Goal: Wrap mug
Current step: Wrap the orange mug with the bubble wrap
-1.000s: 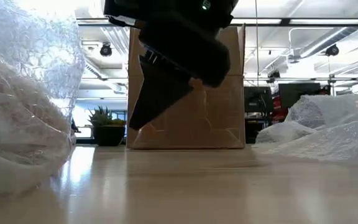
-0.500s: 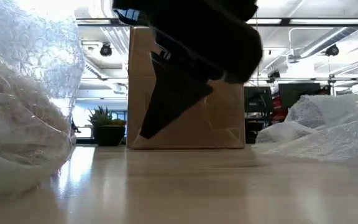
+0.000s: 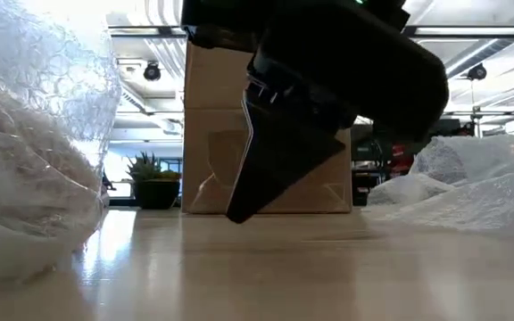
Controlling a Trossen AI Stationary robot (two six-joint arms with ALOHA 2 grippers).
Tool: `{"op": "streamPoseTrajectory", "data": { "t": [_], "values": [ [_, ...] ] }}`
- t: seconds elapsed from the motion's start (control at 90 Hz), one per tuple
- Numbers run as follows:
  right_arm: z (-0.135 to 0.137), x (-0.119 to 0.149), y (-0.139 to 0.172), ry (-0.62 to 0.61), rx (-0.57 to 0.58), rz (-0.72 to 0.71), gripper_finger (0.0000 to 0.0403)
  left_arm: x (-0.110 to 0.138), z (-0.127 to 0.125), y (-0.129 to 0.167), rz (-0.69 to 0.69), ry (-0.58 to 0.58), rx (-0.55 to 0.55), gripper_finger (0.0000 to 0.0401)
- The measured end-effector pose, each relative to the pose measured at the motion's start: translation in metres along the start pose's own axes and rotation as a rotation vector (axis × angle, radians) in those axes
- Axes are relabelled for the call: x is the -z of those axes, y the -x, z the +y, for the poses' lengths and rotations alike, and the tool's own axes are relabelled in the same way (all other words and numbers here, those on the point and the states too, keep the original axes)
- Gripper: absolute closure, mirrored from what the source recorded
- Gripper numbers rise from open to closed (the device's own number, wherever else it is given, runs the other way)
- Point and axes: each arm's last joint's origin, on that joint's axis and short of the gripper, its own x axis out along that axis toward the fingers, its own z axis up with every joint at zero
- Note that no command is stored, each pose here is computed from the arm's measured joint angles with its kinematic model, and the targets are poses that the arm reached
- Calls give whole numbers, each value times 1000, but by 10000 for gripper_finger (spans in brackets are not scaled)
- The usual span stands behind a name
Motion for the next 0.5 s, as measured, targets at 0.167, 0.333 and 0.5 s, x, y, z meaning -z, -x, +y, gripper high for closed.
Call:
{"op": "streamPoseTrajectory", "data": {
  "t": [0.167,0.333,0.5],
  "values": [
    [-1,0,0,0,21,-6,401,4,4,-17,-29,2,-78,281],
    [-1,-1,0,-1,19,-9,401,3,6,-28,-102,6,-134,303],
    [-1,-1,0,9,19,-13,401,3,12,-37,-100,24,-179,371]
  ]
}}
